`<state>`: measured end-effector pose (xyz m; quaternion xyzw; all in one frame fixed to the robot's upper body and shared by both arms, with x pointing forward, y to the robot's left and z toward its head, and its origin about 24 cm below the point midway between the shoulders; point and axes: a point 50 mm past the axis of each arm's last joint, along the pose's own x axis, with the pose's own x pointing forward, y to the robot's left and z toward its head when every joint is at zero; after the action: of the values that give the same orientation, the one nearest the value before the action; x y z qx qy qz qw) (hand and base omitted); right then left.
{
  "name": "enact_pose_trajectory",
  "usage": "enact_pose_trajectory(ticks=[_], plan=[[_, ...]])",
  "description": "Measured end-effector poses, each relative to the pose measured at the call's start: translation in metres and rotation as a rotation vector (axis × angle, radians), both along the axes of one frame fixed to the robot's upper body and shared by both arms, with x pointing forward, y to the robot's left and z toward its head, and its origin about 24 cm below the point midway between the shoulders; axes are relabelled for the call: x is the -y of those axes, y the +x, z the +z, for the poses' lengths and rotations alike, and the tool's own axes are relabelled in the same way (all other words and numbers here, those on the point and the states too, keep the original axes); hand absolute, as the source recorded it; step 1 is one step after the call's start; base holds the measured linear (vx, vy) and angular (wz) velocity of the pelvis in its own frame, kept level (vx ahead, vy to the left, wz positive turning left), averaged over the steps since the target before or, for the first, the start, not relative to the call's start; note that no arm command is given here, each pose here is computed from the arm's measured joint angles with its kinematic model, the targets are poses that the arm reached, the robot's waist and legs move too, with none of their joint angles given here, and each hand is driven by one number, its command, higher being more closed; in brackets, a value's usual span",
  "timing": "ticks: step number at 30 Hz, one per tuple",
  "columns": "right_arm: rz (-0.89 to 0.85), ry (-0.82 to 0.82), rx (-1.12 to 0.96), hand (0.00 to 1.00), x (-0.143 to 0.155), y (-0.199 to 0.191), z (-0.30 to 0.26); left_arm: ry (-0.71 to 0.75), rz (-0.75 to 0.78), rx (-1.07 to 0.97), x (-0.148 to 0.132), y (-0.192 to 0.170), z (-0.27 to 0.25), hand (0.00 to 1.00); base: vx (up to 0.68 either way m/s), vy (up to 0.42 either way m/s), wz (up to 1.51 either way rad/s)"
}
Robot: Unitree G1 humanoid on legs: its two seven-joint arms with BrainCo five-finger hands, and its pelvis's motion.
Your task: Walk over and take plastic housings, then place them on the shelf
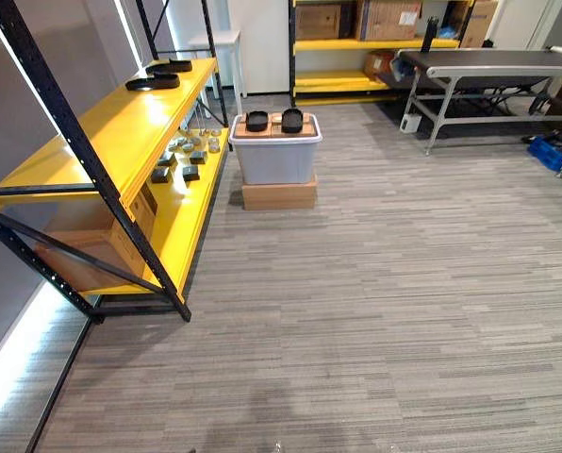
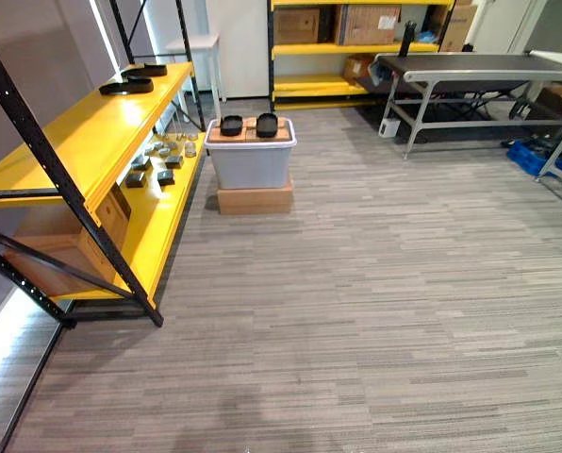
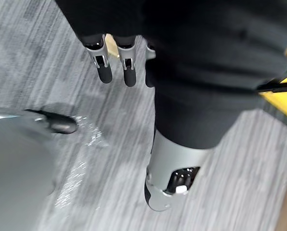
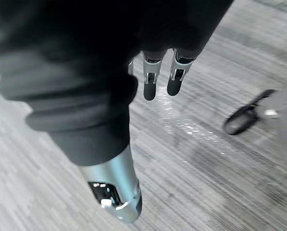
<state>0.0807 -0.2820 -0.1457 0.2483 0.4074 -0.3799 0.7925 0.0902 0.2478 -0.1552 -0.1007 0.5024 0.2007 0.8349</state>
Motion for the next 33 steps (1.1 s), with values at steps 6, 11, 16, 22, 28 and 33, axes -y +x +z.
enact_pose_trajectory(ticks=[6,11,16,22,28,33], plan=[[0.050,-0.144,0.039,0.00,0.038,0.012,0.021,0.070,-0.001,0.055,-0.020,0.009,0.010,0.00,-0.02,-0.031,0.04],[0.065,-0.154,0.023,0.00,0.039,0.008,0.021,0.076,-0.006,0.045,-0.021,0.003,0.009,0.00,-0.03,-0.006,-0.03],[0.062,-0.141,0.014,0.00,0.036,0.005,0.018,0.102,-0.009,0.035,-0.019,0.001,0.008,0.00,0.00,0.000,0.00],[0.067,-0.105,0.009,0.00,0.020,0.008,0.011,0.099,-0.011,0.020,-0.012,-0.002,0.005,0.00,0.00,-0.005,-0.03],[0.107,-0.076,-0.011,0.00,0.004,0.009,0.005,0.075,-0.003,0.007,-0.001,-0.006,0.001,0.00,-0.04,-0.023,-0.01],[0.104,-0.048,-0.020,0.00,-0.006,0.005,0.000,0.056,0.000,-0.003,0.005,-0.011,-0.001,0.00,-0.04,-0.024,0.01]])
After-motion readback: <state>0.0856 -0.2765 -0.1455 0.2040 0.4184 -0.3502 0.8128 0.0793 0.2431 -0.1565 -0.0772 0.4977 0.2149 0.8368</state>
